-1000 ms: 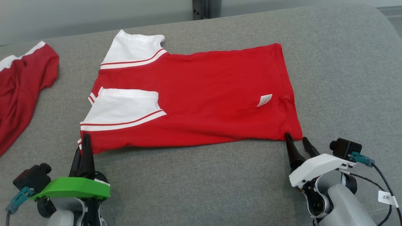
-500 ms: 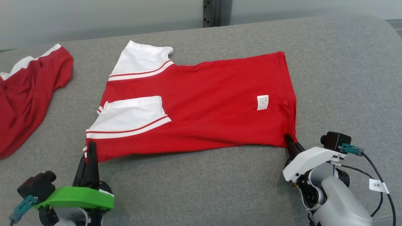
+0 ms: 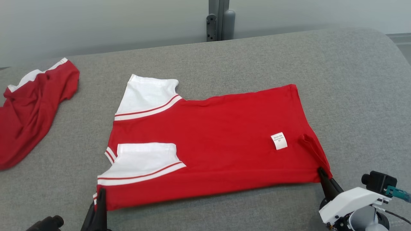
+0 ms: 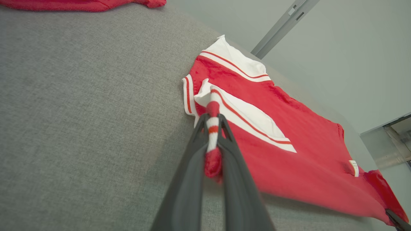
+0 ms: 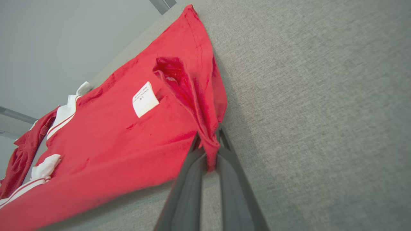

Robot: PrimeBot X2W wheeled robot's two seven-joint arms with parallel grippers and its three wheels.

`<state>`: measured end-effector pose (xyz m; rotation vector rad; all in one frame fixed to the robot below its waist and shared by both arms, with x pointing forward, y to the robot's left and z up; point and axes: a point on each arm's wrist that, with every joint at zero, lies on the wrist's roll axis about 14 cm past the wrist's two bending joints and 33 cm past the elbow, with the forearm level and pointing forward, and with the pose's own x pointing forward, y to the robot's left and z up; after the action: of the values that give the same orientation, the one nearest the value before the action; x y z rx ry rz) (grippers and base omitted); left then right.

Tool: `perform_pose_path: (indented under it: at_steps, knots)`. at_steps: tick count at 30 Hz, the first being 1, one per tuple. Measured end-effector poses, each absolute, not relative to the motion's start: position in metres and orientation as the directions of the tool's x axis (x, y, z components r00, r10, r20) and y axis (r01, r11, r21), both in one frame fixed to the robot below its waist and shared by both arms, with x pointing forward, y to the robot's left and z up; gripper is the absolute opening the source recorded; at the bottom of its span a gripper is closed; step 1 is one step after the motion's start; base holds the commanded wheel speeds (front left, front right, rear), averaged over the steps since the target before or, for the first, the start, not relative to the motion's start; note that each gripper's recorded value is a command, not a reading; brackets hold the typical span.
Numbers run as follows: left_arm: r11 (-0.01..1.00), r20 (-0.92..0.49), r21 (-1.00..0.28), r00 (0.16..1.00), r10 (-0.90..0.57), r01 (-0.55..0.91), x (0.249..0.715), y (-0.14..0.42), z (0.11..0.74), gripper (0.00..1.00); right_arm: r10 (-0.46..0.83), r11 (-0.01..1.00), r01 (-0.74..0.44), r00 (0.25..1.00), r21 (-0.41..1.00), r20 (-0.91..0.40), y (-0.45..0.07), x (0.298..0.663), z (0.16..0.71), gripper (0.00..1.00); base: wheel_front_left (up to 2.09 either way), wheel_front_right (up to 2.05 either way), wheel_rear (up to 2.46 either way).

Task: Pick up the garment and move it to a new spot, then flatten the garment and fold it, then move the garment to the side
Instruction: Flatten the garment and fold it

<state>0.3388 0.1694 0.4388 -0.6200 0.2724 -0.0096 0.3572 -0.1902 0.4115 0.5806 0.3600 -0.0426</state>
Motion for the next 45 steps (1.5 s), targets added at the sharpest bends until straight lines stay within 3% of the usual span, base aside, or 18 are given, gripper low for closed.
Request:
perform_pose_path:
  at_steps: [7, 9, 10, 11, 19, 32, 45]
  knots:
    - [0.811, -0.356, -0.571, 0.928, -0.108, -0.125, 0.317, 0.160, 0.417, 0.00, 0.036, 0.826, 0.197, 0.916, 0.528, -0.399, -0.199, 0.334, 0.403, 0.00, 0.00, 0.00, 0.00]
    - [0.812, -0.368, -0.569, 0.924, -0.107, -0.133, 0.317, 0.160, 0.414, 0.45, 0.026, 0.820, 0.216, 0.912, 0.531, -0.410, -0.202, 0.331, 0.400, 0.45, 0.00, 0.00, 0.00]
    - [0.810, -0.374, -0.570, 0.921, -0.106, -0.138, 0.316, 0.160, 0.411, 0.94, 0.019, 0.818, 0.227, 0.908, 0.529, -0.418, -0.204, 0.329, 0.398, 0.69, 0.00, 0.00, 0.00]
    - [0.810, -0.382, -0.568, 0.918, -0.105, -0.144, 0.316, 0.161, 0.409, 1.00, 0.009, 0.816, 0.237, 0.907, 0.527, -0.421, -0.207, 0.328, 0.396, 1.00, 0.00, 0.00, 0.00]
    - [0.847, -0.389, -0.506, 0.920, -0.056, -0.163, 0.326, 0.186, 0.406, 1.00, -0.053, 0.818, 0.287, 0.901, 0.499, -0.431, -0.224, 0.322, 0.391, 1.00, 0.00, 0.00, 0.00]
    - [0.932, -0.234, -0.327, 0.942, -0.241, 0.157, 0.445, 0.154, 0.459, 1.00, -0.078, 0.899, 0.186, 0.959, 0.396, -0.272, -0.232, 0.368, 0.440, 1.00, 0.00, 0.00, 0.00]
    - [0.952, -0.447, -0.190, 0.842, -0.301, 0.240, 0.545, 0.117, 0.401, 1.00, 0.034, 0.936, 0.060, 0.966, 0.348, -0.258, -0.210, 0.422, 0.440, 1.00, 0.00, 0.00, 0.00]
